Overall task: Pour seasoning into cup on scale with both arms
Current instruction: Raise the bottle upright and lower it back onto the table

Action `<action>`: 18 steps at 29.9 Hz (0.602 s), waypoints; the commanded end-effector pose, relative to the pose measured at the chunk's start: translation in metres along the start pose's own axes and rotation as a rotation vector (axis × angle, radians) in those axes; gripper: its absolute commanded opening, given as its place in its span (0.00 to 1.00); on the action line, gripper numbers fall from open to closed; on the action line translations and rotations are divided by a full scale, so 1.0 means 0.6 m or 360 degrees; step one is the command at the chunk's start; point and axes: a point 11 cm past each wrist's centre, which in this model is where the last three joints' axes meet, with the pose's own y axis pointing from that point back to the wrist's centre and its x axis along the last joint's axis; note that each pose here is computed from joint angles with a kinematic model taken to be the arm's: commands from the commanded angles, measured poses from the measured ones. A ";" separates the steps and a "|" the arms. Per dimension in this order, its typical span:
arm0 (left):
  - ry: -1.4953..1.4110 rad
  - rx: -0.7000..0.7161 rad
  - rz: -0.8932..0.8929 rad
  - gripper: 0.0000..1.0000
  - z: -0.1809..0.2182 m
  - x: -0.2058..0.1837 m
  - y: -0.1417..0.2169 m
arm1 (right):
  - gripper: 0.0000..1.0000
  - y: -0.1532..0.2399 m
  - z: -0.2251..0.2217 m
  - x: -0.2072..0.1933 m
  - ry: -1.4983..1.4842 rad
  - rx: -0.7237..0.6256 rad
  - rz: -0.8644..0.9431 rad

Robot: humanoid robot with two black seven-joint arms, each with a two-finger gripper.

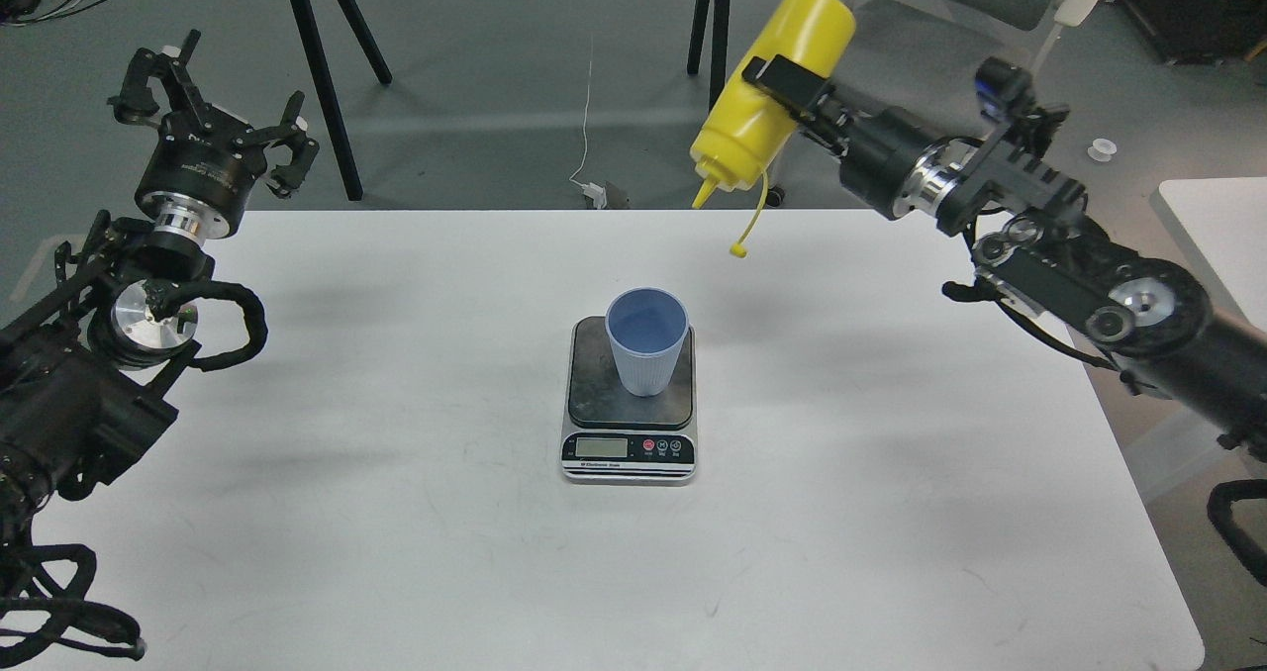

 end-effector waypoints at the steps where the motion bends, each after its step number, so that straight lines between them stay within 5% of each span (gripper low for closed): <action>1: 0.0006 -0.0001 -0.0007 0.99 -0.002 -0.004 -0.002 | 0.40 0.044 0.023 0.044 -0.0476 0.0002 0.0098; 13: -0.0001 0.0000 -0.0006 0.99 0.000 -0.002 -0.001 | 0.40 0.171 0.174 0.001 -0.1758 0.0075 0.0427; 18: 0.0002 0.0004 -0.0008 1.00 -0.003 -0.004 -0.001 | 0.41 0.204 0.235 -0.072 -0.2067 0.0037 0.0564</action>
